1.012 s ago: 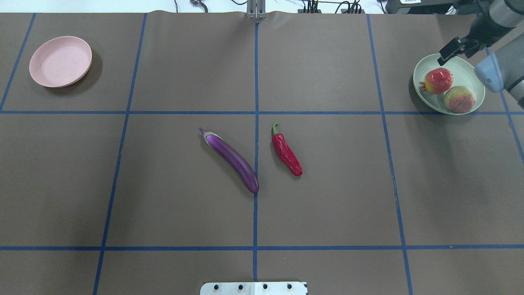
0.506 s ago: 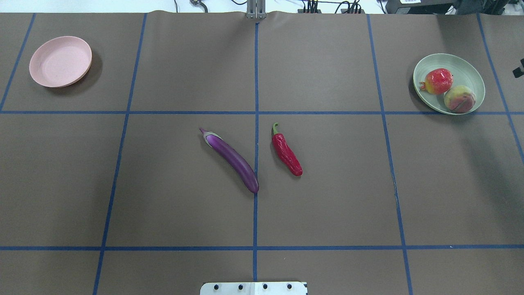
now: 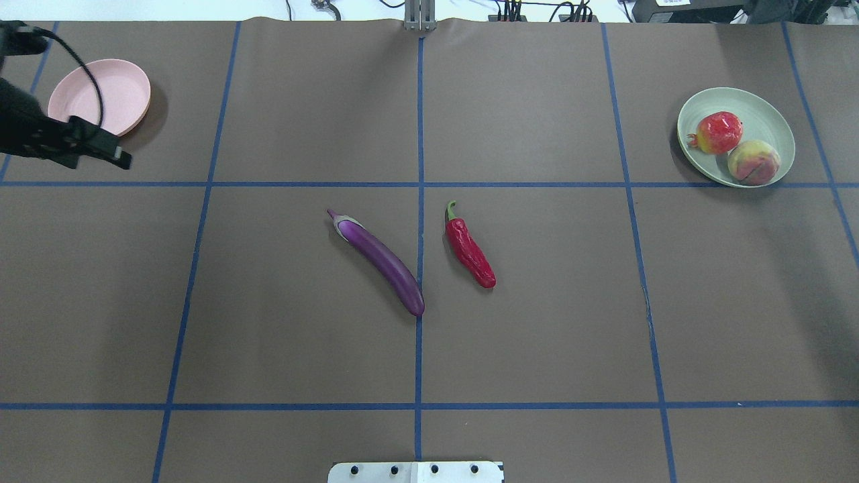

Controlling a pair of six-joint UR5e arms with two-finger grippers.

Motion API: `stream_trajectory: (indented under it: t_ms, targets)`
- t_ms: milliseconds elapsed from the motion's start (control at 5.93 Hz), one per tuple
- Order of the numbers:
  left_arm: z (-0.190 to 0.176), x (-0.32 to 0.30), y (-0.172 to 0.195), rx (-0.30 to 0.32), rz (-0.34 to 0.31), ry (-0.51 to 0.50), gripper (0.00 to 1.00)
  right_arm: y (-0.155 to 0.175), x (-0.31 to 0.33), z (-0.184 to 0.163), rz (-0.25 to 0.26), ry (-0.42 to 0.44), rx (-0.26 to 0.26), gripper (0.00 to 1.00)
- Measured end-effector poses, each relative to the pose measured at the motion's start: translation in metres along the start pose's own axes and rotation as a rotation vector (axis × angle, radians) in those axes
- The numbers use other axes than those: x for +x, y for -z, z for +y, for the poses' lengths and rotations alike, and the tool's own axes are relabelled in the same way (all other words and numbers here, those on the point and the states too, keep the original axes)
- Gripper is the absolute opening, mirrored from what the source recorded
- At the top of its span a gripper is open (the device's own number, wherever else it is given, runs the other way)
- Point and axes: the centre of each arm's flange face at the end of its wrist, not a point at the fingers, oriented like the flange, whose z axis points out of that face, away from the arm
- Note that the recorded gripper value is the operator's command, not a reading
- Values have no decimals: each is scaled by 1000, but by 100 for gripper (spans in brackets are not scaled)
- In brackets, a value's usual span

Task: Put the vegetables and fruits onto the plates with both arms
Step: 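Move the left gripper from the pink plate toward the purple eggplant, then lower the left gripper onto the eggplant's stem end and close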

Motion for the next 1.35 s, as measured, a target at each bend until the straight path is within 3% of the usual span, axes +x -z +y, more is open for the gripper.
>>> stream_trajectory:
  t_ms: [169, 506, 843, 1012, 1349]
  targets:
    - [13, 66, -45, -16, -7, 147, 100, 0, 2, 4, 11, -1, 1, 100]
    - [50, 175, -125, 8, -50, 377, 100, 0, 3, 6, 16, 0, 2, 100]
    - [59, 268, -200, 10, -186, 534, 100, 0, 3, 6, 16, 0, 3, 100]
    - [55, 308, -233, 31, -244, 570, 90, 0, 2, 6, 16, 1, 3, 100]
    - [66, 351, -267, 19, -292, 579, 10, 0, 2, 5, 16, 2, 3, 100]
